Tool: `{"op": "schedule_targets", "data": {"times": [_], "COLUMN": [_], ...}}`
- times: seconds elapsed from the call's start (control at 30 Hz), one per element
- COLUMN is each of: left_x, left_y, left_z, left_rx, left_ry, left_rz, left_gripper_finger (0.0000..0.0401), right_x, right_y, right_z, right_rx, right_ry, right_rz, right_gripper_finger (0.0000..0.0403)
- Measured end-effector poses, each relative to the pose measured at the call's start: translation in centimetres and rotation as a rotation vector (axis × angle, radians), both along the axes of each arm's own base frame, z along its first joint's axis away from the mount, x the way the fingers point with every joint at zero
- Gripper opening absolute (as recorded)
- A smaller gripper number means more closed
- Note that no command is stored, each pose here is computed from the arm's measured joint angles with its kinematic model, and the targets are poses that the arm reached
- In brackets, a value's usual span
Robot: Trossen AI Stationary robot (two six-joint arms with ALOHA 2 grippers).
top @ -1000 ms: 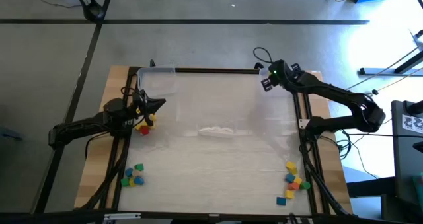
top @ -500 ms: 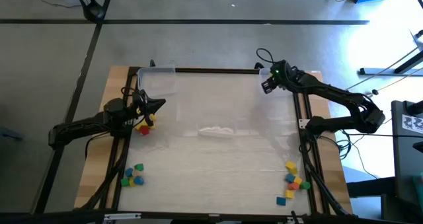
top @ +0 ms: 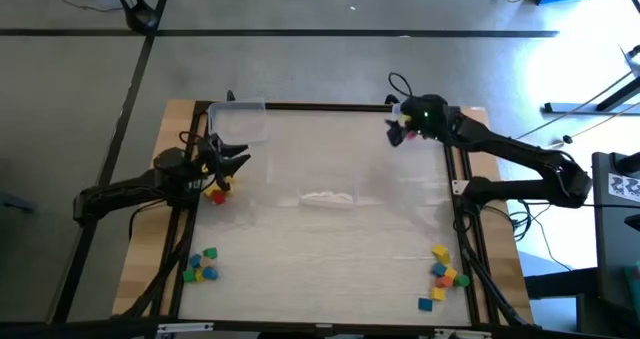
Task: Sort blocks by size
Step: Put the yellow cylindrical block into the top left transparent bin
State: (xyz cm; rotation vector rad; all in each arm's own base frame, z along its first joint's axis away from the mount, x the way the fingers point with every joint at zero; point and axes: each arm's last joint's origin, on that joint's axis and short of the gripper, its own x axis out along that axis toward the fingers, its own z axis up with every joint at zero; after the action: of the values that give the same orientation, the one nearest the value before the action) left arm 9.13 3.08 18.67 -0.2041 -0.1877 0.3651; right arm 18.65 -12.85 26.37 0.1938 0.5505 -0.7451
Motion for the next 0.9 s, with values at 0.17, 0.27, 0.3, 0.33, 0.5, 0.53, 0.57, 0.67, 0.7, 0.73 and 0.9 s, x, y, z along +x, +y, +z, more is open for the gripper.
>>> {"op": "schedule_targets", "data": {"times": [0.17, 0.27, 0.3, 0.33, 0.5, 0.53, 0.57, 0.67, 0.7, 0.73, 0.9], "left_x": [-0.1, 0.3, 0.6, 0.9, 2.7, 3.0, 3.4, 4.2, 4.4, 4.6, 5.2], "left_y": [-0.1, -0.1, -0.1, 0.0, 0.1, 0.1, 0.2, 0.4, 0.4, 0.5, 0.7], "left_z": [2.2, 3.8, 4.4, 5.1, 8.9, 9.6, 10.5, 12.7, 13.4, 14.0, 15.0], "left_rx": [0.04, 0.054, 0.044, 0.024, -0.09, -0.103, -0.114, -0.182, -0.208, -0.235, -0.414], "left_ry": [-0.002, 0.056, 0.084, 0.111, 0.28, 0.333, 0.378, 0.477, 0.499, 0.519, 0.635], "left_rz": [-0.022, -0.015, -0.006, 0.001, -0.031, -0.036, -0.039, -0.024, -0.02, -0.014, 0.086], "left_gripper_finger": [0.0228, 0.0235, 0.0236, 0.0236, 0.0237, 0.0237, 0.0237, 0.0237, 0.0237, 0.0237, 0.0237], "right_x": [2.0, 2.7, 2.9, 3.0, 3.5, 3.6, 3.7, 3.8, 3.8, 3.9, 3.9], "right_y": [3.5, 5.2, 5.7, 6.1, 8.3, 8.7, 9.0, 9.8, 10.0, 10.2, 10.8], "right_z": [1.2, 1.2, 1.2, 1.2, 1.0, 1.0, 1.0, 1.1, 1.1, 1.1, 1.0], "right_rx": [-0.078, -0.094, -0.095, -0.094, -0.076, -0.076, -0.076, -0.08, -0.079, -0.079, -0.082], "right_ry": [-0.074, -0.068, -0.069, -0.069, -0.058, -0.058, -0.06, -0.066, -0.066, -0.067, -0.06], "right_rz": [0.193, 0.278, 0.3, 0.322, 0.418, 0.434, 0.449, 0.487, 0.496, 0.504, 0.537], "right_gripper_finger": [0.028, 0.028, 0.028, 0.028, 0.028, 0.028, 0.028, 0.028, 0.028, 0.028, 0.028]}}
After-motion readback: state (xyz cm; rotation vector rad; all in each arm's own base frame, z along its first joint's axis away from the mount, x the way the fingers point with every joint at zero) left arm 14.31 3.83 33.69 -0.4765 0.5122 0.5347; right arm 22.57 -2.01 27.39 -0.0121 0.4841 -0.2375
